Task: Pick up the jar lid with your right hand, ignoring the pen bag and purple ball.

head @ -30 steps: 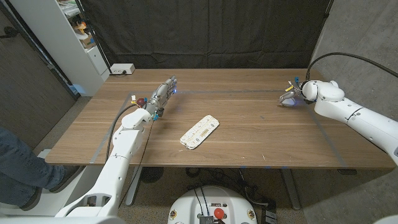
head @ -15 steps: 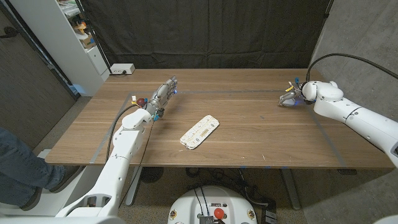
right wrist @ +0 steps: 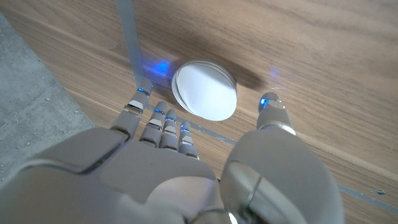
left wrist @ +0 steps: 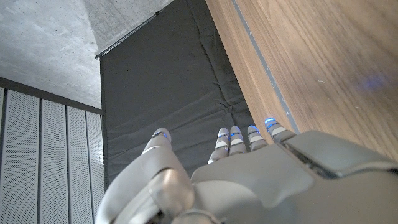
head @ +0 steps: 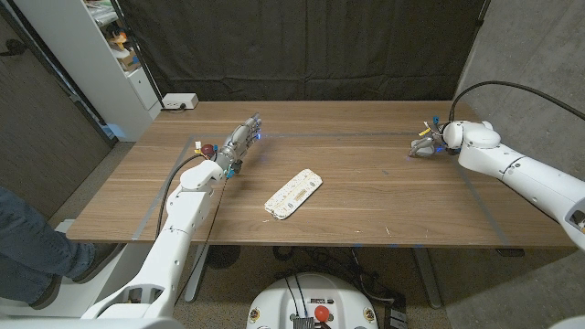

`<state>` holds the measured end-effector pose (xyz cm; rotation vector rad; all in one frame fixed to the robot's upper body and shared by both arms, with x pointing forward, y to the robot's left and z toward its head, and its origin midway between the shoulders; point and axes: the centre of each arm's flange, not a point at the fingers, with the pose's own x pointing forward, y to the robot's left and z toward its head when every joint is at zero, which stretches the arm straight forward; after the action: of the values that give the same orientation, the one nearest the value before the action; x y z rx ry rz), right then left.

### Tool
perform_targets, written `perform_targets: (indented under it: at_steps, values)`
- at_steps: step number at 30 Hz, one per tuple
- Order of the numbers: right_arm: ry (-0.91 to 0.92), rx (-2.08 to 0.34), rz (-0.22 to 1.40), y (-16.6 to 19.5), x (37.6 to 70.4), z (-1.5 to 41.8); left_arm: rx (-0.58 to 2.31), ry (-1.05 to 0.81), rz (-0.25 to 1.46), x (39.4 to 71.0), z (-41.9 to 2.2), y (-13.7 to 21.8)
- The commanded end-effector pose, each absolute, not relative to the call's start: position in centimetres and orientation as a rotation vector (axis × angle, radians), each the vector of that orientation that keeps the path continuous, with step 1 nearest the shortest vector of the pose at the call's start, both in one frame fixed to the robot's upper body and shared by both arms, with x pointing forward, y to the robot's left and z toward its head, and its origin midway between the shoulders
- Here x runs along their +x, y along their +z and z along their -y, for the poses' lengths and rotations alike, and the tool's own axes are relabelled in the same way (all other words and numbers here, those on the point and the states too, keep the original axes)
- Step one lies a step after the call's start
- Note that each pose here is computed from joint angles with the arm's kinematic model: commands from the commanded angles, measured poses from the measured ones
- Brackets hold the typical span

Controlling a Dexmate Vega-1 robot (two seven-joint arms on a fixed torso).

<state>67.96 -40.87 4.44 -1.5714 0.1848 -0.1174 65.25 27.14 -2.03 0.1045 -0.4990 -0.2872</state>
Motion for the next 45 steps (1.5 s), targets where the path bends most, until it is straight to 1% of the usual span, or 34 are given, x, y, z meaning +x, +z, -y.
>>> perform_targets:
  at_steps: [1, 16, 25, 31, 45]
  values:
    - [-0.122, -1.566, -0.201, 4.1, 68.6, 41.2, 0.110, -0.284, 0.487, 65.4, -27.2, -2.1]
    - [-0.128, -1.565, -0.199, 3.5, 68.8, 41.7, 0.119, -0.288, 0.480, 65.4, -26.8, -2.2]
    - [-0.179, -1.599, -0.183, 3.2, 68.6, 41.4, 0.116, -0.290, 0.480, 65.4, -26.7, -2.3]
    - [-0.238, -1.676, -0.190, 2.8, 68.6, 40.9, 0.116, -0.292, 0.479, 65.4, -26.6, -2.4]
    - [-0.242, -1.648, -0.155, 3.0, 68.5, 40.9, 0.117, -0.294, 0.482, 65.3, -26.4, -2.3]
